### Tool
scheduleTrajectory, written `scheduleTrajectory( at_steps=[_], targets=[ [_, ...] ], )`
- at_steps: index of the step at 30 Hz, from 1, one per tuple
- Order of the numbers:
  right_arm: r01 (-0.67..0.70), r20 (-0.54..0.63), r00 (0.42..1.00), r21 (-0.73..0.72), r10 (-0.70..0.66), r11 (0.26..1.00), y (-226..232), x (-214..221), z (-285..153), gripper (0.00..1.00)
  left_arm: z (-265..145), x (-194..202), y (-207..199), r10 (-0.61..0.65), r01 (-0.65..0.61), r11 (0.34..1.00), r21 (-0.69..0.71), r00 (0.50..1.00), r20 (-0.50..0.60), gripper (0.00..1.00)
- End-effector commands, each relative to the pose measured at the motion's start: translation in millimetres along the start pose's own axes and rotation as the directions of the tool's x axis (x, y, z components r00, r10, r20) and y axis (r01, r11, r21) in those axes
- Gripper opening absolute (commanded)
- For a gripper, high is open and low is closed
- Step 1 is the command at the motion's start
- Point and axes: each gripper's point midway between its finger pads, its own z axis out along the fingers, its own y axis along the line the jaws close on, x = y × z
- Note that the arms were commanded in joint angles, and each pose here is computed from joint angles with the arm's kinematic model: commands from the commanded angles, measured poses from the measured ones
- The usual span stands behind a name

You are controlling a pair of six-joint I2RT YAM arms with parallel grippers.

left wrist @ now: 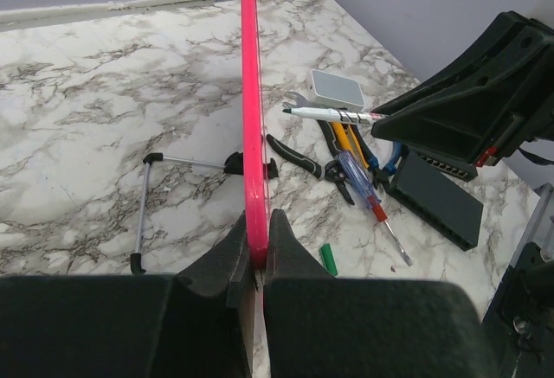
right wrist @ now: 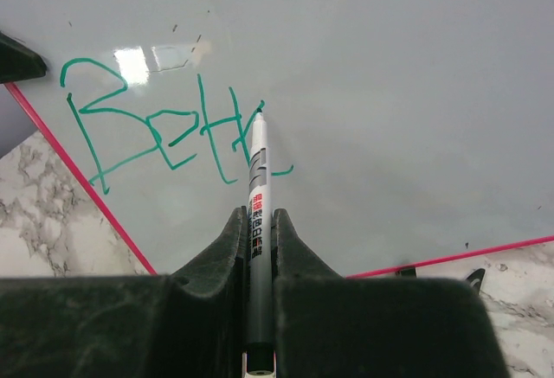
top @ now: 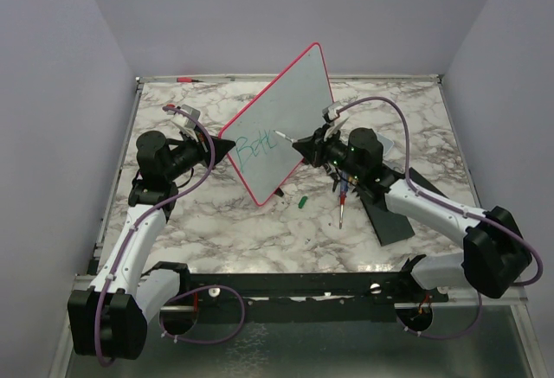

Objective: Write a sentence on the whiteboard

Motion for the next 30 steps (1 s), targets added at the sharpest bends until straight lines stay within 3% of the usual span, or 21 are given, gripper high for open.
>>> scheduleTrajectory(
  at_steps=[1, 16, 30],
  targets=[
    [0.005, -0.025, 1.0, -0.016, -0.006, 1.0, 1.0, 9.0, 4.5, 0.0, -4.3, 62.8, -2.4, -0.089, 0.095, 0.995, 0.021, 0.977, -0.195, 0.0],
    [0.001, -0.078, 0.997, 0.043, 0.003, 0.999, -13.0, 27.9, 13.8, 0.01, -3.9, 64.2, -2.0, -0.092, 0.098, 0.995, 0.021, 0.976, -0.199, 0.0],
    [0.005, -0.053, 0.999, 0.153, 0.003, 0.988, -33.7, 19.5, 16.8, 0.01, -3.7, 63.8, -2.0, -0.093, 0.1, 0.995, 0.022, 0.976, -0.199, 0.0]
  ],
)
